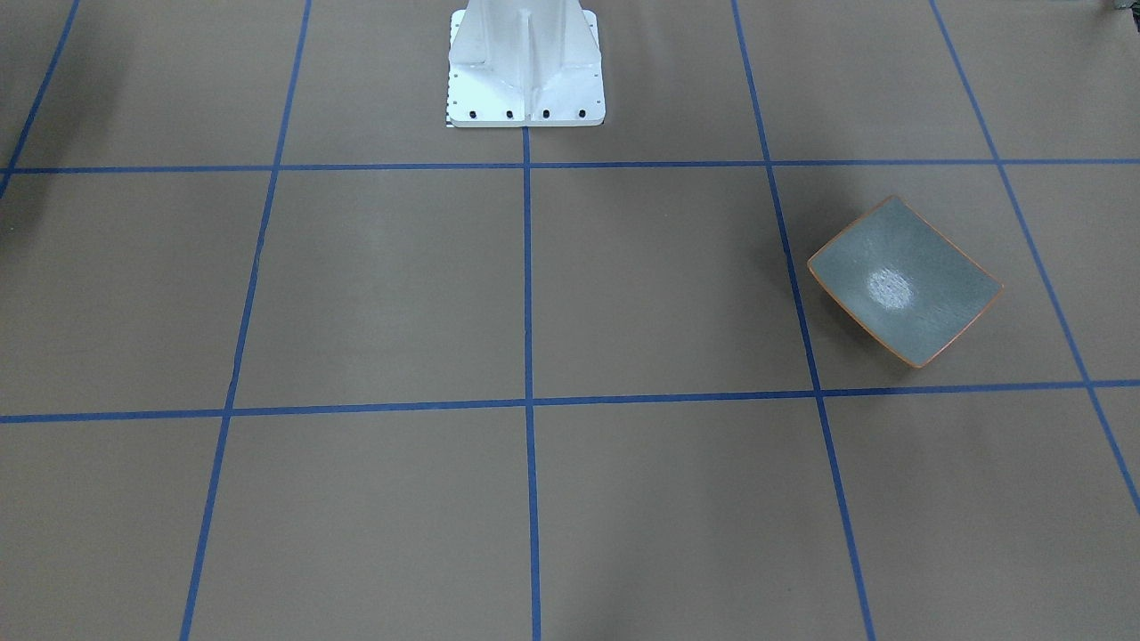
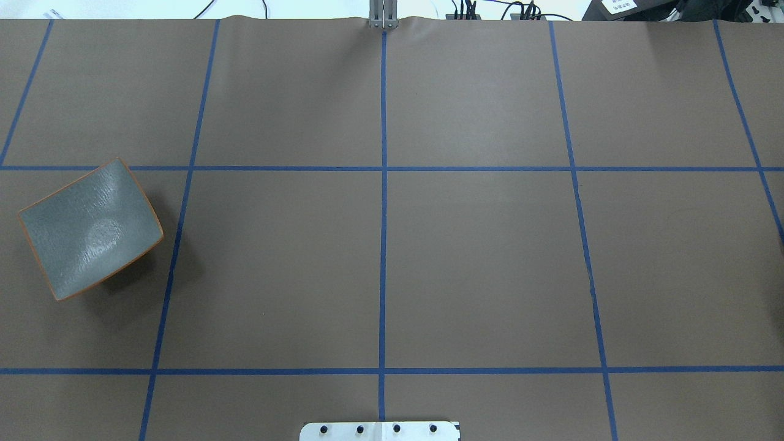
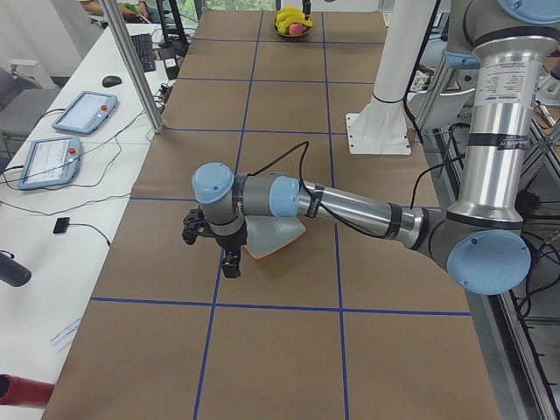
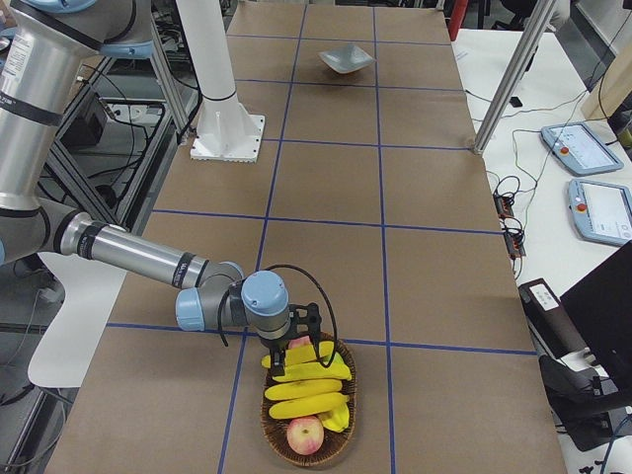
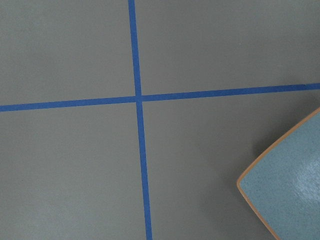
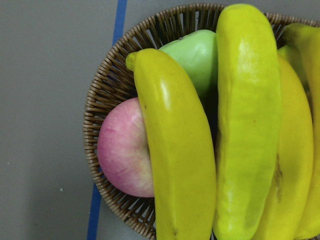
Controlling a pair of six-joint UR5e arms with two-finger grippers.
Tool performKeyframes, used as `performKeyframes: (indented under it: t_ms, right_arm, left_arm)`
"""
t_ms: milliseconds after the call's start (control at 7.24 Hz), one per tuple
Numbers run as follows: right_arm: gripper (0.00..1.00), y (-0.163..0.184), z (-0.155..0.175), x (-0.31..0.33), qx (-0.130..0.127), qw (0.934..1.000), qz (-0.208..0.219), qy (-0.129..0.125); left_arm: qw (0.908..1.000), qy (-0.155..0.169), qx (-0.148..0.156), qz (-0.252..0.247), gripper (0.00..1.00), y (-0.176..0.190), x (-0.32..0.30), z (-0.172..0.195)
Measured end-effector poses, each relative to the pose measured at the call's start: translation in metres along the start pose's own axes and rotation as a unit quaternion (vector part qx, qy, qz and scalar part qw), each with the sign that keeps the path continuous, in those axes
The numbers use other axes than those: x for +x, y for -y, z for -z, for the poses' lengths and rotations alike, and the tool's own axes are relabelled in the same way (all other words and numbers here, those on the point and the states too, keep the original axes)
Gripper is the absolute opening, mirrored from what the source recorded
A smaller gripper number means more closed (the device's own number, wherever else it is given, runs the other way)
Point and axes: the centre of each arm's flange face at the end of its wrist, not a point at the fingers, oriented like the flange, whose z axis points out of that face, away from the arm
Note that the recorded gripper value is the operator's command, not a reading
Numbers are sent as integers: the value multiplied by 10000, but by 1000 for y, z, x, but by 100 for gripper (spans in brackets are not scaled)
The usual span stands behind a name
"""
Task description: Transfer all bananas from basket to plate
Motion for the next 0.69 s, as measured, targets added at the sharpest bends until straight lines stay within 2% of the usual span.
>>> performKeyframes:
  t_ms: [552, 690]
  right_arm:
    - [89, 7, -10, -2, -100, 9998, 136, -42]
    - [84, 9, -13, -1, -123, 9998, 154, -62]
  left_arm:
    - [10000, 7, 18, -18, 100, 1, -2, -2]
    - [10000, 8, 23, -22, 100, 1, -2, -2]
